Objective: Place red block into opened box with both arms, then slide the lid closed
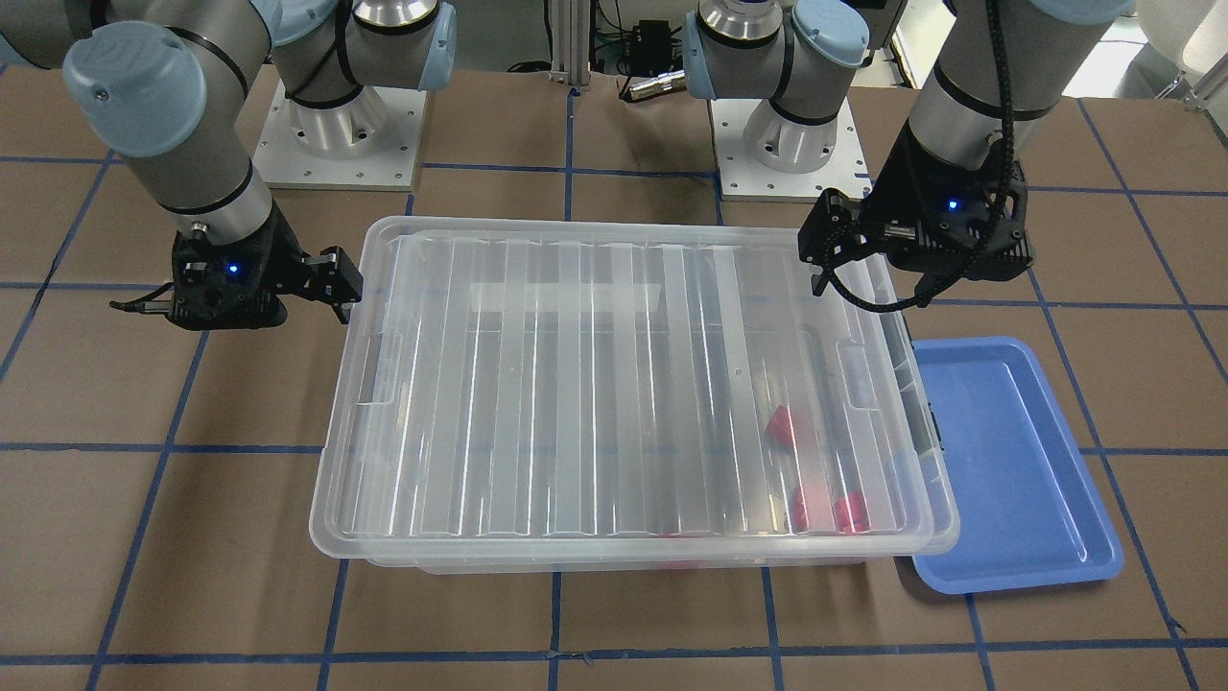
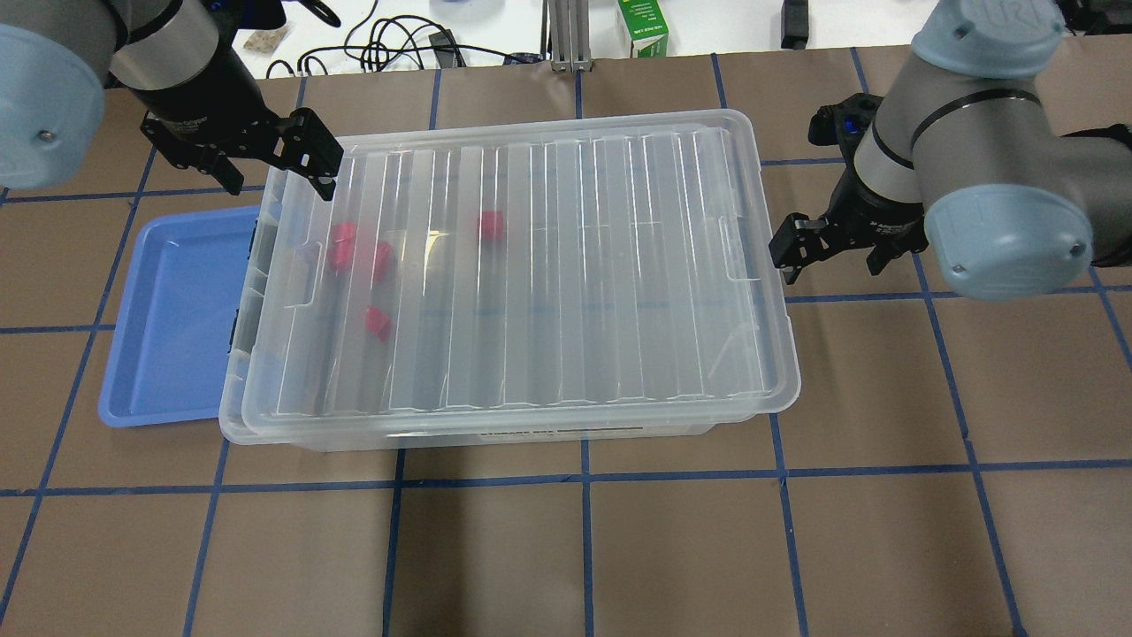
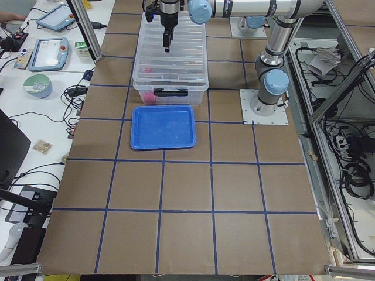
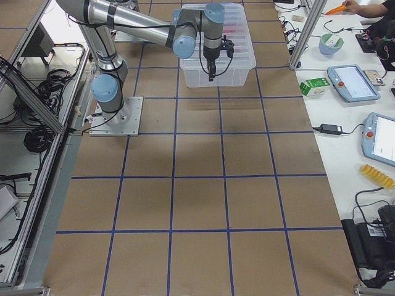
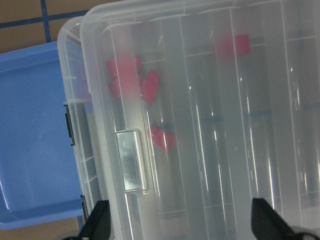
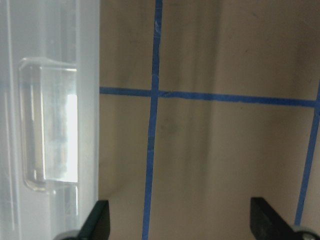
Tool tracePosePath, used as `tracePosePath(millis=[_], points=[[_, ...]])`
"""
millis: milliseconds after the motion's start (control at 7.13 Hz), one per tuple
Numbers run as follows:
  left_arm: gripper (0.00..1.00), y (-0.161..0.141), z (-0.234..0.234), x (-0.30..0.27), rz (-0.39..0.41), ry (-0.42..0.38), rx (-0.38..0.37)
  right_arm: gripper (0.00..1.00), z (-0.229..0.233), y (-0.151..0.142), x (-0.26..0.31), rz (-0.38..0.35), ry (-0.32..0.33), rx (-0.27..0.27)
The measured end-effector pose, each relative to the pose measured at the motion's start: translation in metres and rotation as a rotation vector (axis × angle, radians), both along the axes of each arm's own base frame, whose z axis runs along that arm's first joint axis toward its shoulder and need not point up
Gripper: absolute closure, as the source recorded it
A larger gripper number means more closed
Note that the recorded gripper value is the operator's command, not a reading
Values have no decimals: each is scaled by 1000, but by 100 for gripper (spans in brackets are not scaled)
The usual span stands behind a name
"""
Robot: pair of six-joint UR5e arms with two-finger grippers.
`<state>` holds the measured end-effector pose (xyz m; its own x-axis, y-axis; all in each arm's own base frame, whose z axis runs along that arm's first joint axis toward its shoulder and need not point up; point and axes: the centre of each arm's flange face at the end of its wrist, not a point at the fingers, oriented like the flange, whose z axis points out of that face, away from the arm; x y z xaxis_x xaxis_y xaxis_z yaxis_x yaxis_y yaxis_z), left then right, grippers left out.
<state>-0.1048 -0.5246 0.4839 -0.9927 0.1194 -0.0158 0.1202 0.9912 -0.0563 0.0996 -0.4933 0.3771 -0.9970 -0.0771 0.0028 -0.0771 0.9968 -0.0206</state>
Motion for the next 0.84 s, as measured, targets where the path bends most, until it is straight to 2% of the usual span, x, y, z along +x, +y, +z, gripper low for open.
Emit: tracePosePath(millis=[280, 561, 841], points=[[0, 1, -2, 0, 0, -3, 4, 0, 73, 5, 20, -13, -4, -43], [0, -1, -2, 0, 0, -1, 0, 0, 130, 21, 57, -49, -4, -24], [0, -1, -2, 0, 0, -1, 0, 0, 144, 28, 65, -61, -3, 4]])
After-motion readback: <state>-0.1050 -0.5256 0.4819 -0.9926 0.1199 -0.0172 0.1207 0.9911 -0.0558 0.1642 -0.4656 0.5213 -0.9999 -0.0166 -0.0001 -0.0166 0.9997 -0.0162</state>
